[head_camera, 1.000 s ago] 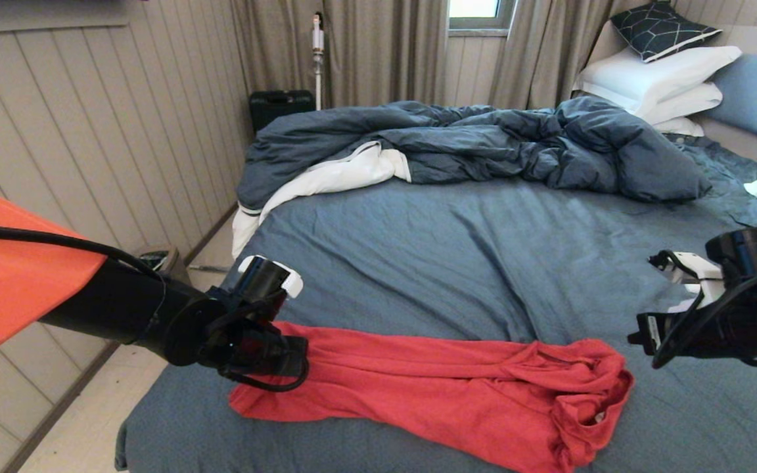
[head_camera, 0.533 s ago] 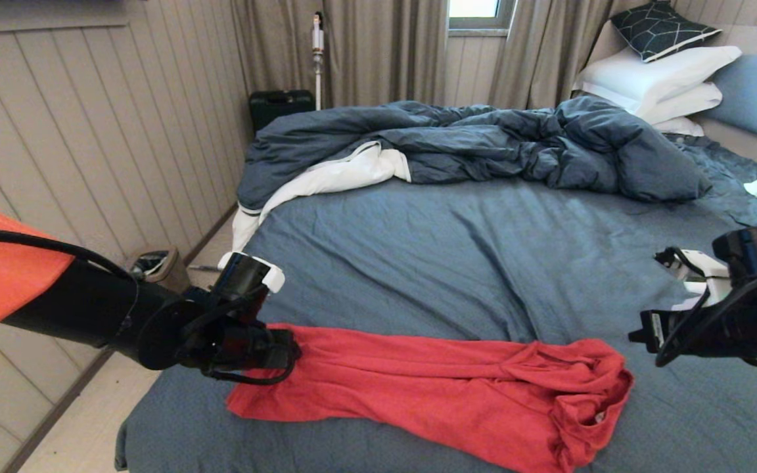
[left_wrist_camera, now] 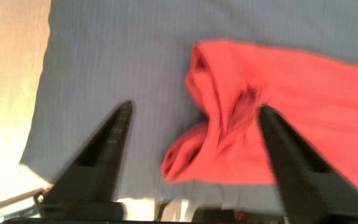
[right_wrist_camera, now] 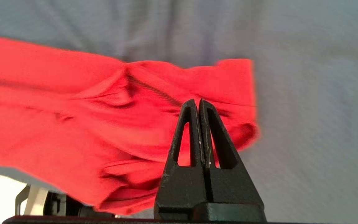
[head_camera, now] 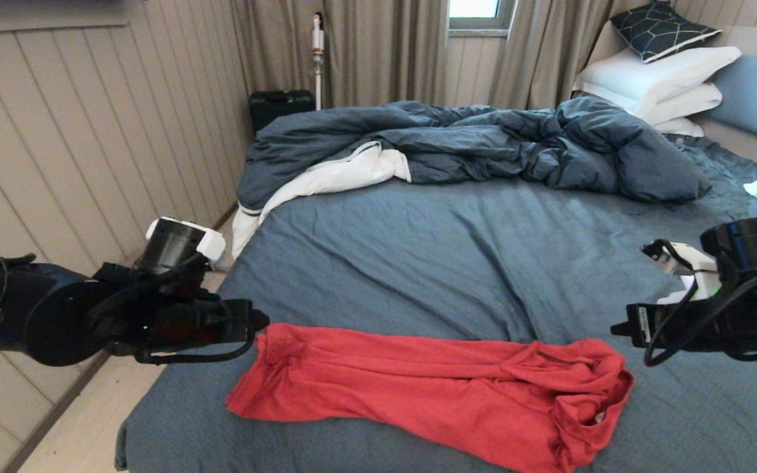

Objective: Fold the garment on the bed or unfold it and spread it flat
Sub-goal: Unford the red T-shirt

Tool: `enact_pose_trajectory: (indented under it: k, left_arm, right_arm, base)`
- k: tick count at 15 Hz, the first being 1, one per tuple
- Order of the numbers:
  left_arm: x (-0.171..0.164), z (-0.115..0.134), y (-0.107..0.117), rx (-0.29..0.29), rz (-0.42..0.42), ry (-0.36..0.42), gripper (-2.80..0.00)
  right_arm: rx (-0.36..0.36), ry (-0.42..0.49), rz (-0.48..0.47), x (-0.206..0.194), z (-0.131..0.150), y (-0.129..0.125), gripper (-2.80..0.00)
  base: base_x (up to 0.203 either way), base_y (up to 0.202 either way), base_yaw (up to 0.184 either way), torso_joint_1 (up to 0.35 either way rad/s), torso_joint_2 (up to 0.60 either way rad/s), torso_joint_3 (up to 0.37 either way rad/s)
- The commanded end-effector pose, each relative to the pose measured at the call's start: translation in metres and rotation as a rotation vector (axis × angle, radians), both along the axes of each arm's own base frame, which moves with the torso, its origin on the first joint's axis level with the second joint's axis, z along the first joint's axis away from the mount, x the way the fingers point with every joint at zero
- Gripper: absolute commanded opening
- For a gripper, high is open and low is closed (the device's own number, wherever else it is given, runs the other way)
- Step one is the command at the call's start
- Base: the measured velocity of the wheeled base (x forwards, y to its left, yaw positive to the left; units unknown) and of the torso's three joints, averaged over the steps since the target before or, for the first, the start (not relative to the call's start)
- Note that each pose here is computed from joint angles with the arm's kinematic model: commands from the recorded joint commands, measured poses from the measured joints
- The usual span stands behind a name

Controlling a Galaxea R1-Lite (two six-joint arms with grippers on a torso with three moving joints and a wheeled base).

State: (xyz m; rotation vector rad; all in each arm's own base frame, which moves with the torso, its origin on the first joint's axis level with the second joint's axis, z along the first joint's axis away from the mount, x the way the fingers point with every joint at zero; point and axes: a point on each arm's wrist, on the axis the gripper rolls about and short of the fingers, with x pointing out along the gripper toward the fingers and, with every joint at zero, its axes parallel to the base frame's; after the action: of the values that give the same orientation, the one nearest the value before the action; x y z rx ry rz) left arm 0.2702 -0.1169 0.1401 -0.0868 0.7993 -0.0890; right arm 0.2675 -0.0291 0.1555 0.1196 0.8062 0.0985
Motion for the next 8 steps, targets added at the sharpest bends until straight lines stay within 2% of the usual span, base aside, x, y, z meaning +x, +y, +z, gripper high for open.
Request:
enact_pose_trajectory:
  k: [1,2,5,8]
  left_arm:
    - [-0.014,0.004,0.007,-0.004,0.002,-0.002,-2.8]
    - [-0.025,0.003,0.011,-0.007,-0.006,0.015,-2.8]
    - [-0.046,0.003,0.019,-0.086,-0.07,0.05,-2.8]
    - [-0.029,-0.003,0.011,-0.086,-0.075,0.07,-2.8]
  right_arm:
    - [0.002,0.002,0.032,0.0,-0.001,0.009,-2.8]
    - [0.002,-0.002,0.049,0.001,0.001,0.013,-2.8]
    - [-0.003,-0.011,0.11,0.011,0.002,0.028,-2.8]
    - [0.002,-0.005,0.136,0.032,-0.002,0.037,-2.8]
  base:
    - [0.0,0.0,0.0,0.0,0.0,0.0]
    - [0.0,0.0,0.0,0.0,0.0,0.0]
    - [0.0,0.0,0.0,0.0,0.0,0.0]
    - [0.0,0.0,0.0,0.0,0.0,0.0]
